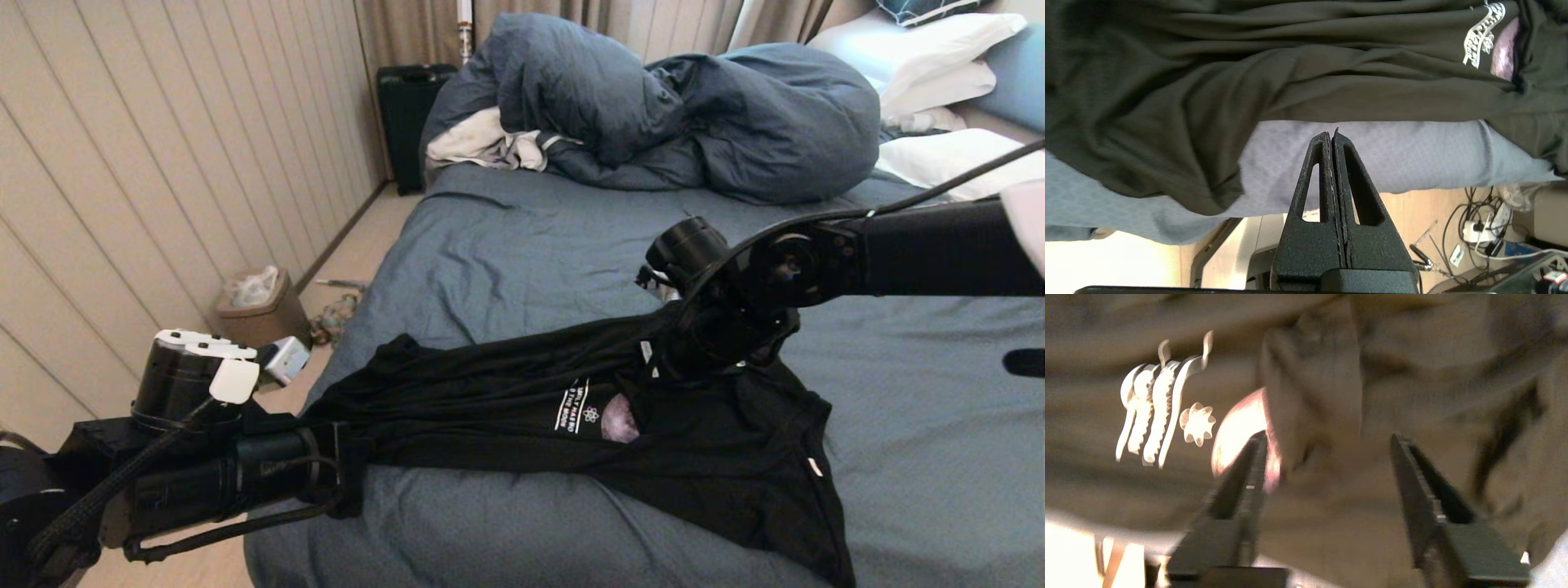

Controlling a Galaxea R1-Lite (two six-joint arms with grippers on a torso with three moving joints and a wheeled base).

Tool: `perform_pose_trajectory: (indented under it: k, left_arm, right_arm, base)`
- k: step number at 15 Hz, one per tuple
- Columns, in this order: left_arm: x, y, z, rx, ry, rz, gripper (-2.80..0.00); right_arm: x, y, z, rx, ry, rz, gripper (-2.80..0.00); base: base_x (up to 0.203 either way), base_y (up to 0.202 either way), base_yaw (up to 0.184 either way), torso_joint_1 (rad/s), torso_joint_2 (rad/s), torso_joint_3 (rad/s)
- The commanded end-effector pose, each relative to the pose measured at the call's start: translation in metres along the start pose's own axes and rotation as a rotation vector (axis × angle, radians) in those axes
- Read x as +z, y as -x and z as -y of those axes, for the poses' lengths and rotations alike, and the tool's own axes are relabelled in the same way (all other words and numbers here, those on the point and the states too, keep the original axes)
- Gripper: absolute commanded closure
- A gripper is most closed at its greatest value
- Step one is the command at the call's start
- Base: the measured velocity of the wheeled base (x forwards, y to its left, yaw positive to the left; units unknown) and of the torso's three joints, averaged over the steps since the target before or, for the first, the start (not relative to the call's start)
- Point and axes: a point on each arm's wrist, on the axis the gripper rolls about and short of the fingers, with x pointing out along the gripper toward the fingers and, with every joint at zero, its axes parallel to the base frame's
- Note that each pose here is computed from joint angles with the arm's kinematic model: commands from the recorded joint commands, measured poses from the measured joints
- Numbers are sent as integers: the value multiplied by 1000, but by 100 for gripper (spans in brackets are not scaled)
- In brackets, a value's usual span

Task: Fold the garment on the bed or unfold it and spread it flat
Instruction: Unford the black T-shirt

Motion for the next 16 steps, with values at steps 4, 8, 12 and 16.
perform_pose_trajectory:
  k: [4,8,12,16]
  left_arm:
    - [1,0,0,0,1,7,0]
    - [0,-1,0,0,0,4,0]
    - [-1,-5,-1,9,-1,-7,0]
    - [-1,-6,-2,12,-2,-9,0]
  right_arm:
    - [3,-26,-5,-16,3,-24,-280]
    - [6,-45,-6,-23,-1,-44,-280]
    - [14,-54,1,-33,-22,-34,0]
    - [17,-55,4,-36,-31,-28,0]
  base:
    - [0,0,0,0,0,0]
    - [0,0,0,0,0,0]
    - [0,0,0,0,0,0]
    - [0,0,0,0,0,0]
